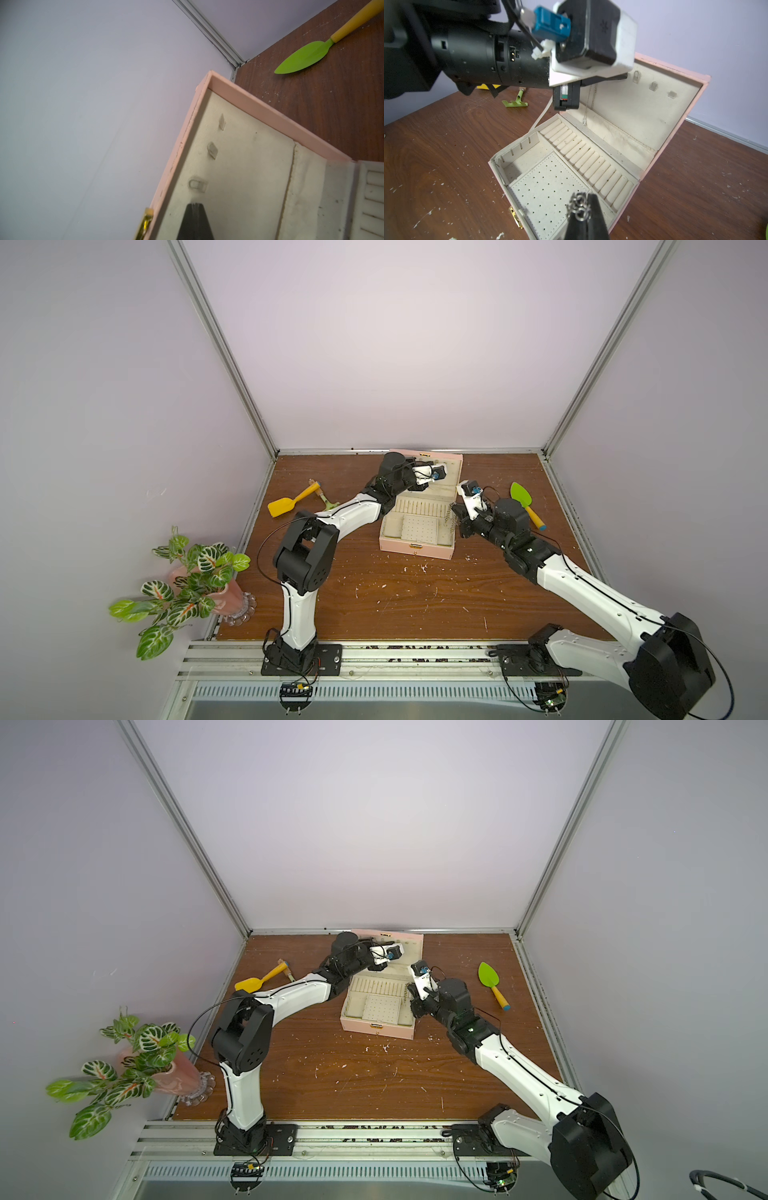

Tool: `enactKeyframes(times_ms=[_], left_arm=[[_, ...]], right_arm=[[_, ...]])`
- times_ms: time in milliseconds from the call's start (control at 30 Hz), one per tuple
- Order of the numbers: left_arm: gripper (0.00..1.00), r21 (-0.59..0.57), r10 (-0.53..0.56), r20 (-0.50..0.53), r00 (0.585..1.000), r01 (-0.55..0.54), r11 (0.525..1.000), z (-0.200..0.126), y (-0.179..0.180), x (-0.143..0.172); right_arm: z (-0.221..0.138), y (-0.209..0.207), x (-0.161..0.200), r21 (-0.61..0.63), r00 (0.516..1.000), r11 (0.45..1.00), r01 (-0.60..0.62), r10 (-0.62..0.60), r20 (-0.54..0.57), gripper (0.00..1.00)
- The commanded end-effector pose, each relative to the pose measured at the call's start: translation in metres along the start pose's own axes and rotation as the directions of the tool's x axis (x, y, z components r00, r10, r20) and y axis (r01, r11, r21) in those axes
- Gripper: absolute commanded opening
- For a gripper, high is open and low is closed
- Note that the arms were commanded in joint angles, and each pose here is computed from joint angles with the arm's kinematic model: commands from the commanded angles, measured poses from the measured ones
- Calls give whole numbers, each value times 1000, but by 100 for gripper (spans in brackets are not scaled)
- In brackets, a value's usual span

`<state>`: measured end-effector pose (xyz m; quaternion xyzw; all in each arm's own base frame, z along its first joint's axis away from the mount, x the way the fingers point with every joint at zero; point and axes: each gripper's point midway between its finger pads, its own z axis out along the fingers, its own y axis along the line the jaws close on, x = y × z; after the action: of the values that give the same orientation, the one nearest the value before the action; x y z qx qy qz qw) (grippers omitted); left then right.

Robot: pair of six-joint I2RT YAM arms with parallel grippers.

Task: Put jewelry chain into jewelry box
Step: Open the fastener on the jewelry box.

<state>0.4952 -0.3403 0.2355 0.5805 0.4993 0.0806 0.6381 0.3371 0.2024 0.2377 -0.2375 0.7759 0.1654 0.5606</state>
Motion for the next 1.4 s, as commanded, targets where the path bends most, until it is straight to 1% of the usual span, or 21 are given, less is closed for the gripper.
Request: enactKeyframes(times_ms=[0,233,467,600,733,867,967,1100,1167,1200,1300,1367], left_arm=[[1,149,22,-149,989,0,989,-1,-61,44],[1,169,25,-168,985,4,986,-3,-71,50],[1,194,42,-163,986,-10,981,-5,-82,49],[3,178,4,-153,988,23,984,-5,-76,44],[13,148,-88,-97,991,102,984,-4,-55,23],[30,113,-175,-27,984,177,978,-8,-25,-2],[37,122,-247,26,969,242,962,-19,-11,-19],[40,147,-328,11,945,323,935,-35,-7,-21],[44,146,-371,9,929,366,919,-49,-10,-20],[46,136,-392,24,920,385,913,-56,-7,-23],[48,115,-468,68,881,459,881,-77,-1,-32],[49,120,-529,87,844,518,847,-87,0,-38]], right_arm=[[-2,-3,-22,10,999,1000,2,-2,54,0],[-2,-2,-23,7,998,1000,2,-3,57,0],[-1,-3,-22,9,998,1000,0,0,57,0],[-1,-2,-24,8,998,1000,-4,3,63,0],[-1,-2,-30,7,997,1000,-11,10,76,0],[-1,-3,-38,7,996,1000,-16,15,88,0],[0,-2,-43,2,996,1000,-17,17,92,0],[3,-1,-49,-6,995,1000,-19,20,95,0],[8,1,-52,-17,995,1000,-18,19,94,0],[9,2,-54,-21,995,1000,-16,18,97,0],[19,4,-58,-36,996,999,-12,15,93,0],[27,6,-61,-44,995,999,-5,9,95,0]])
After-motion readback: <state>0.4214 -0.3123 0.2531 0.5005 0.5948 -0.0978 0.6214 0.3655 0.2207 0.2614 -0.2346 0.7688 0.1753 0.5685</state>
